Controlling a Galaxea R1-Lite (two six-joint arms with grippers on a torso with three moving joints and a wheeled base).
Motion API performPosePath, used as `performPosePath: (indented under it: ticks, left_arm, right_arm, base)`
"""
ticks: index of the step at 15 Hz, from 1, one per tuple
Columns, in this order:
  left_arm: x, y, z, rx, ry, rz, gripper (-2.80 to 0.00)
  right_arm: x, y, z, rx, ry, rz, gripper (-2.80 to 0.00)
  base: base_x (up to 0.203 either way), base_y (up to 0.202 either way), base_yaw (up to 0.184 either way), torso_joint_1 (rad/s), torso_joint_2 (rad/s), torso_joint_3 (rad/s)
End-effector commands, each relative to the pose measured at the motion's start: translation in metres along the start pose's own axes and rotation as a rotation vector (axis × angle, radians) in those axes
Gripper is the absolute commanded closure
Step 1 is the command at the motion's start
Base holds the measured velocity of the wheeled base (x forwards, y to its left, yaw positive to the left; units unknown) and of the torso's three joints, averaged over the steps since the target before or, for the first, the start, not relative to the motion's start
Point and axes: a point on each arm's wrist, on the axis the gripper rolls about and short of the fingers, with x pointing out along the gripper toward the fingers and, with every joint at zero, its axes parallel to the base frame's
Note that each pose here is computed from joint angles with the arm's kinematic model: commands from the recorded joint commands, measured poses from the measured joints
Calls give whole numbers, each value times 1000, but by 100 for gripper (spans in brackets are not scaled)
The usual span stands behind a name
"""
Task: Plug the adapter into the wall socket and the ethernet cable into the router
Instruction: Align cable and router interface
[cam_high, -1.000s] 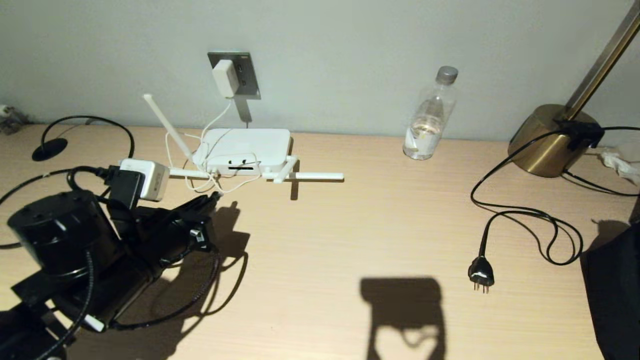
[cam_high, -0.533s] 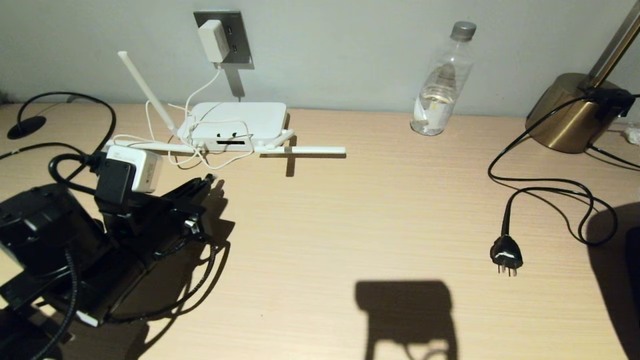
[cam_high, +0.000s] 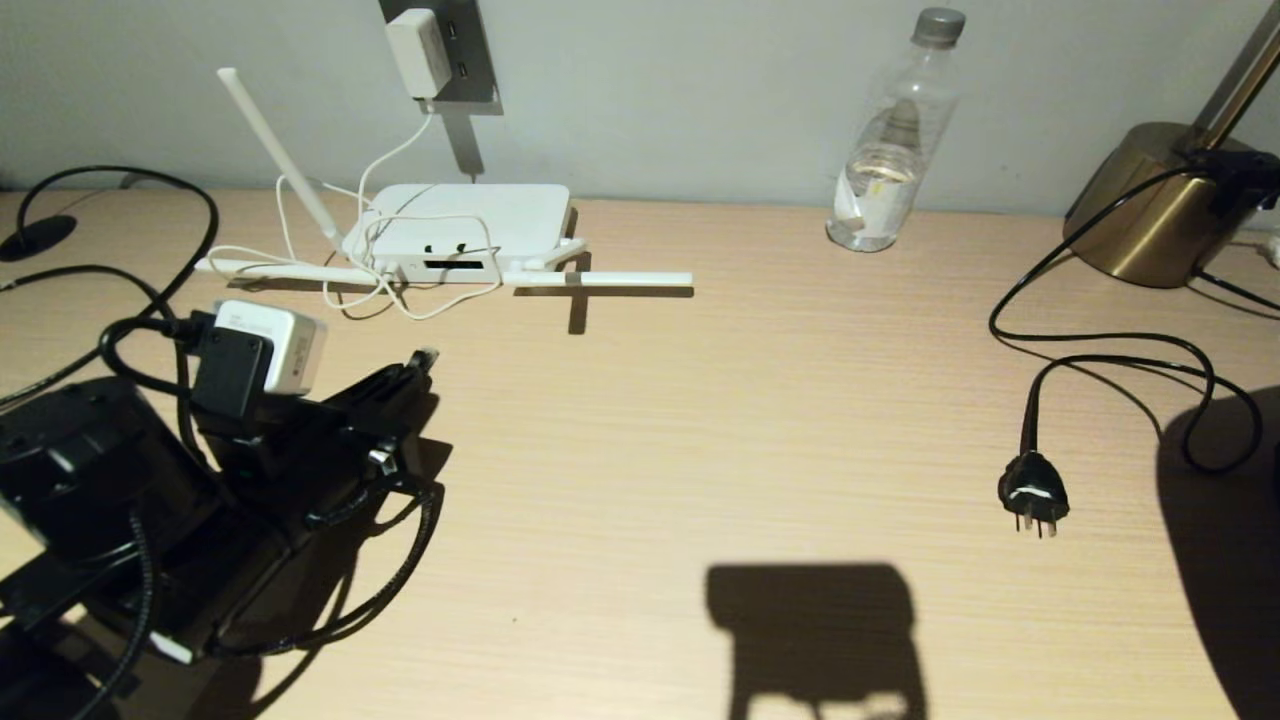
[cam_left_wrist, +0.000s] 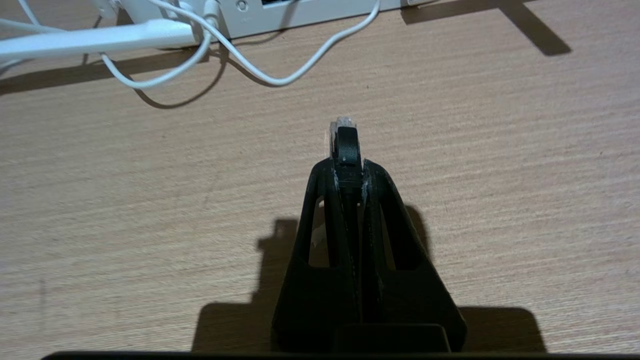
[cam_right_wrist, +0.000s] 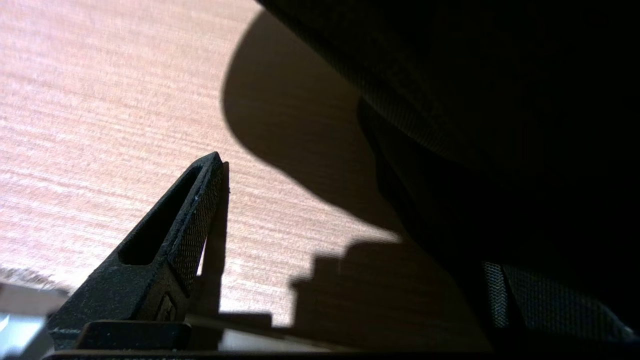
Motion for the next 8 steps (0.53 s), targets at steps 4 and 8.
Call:
performPosePath:
  ticks: [4, 8]
  left_arm:
    - [3, -1, -1, 2, -5, -9, 0]
    - [3, -2, -2, 3, -1, -10, 0]
  right_arm:
    - [0, 0, 0, -10, 3, 0, -280]
    - [0, 0, 0, -6, 2, 7, -280]
  base:
    - [0, 0, 0, 163, -435, -289]
    - [0, 0, 0, 195, -502, -316]
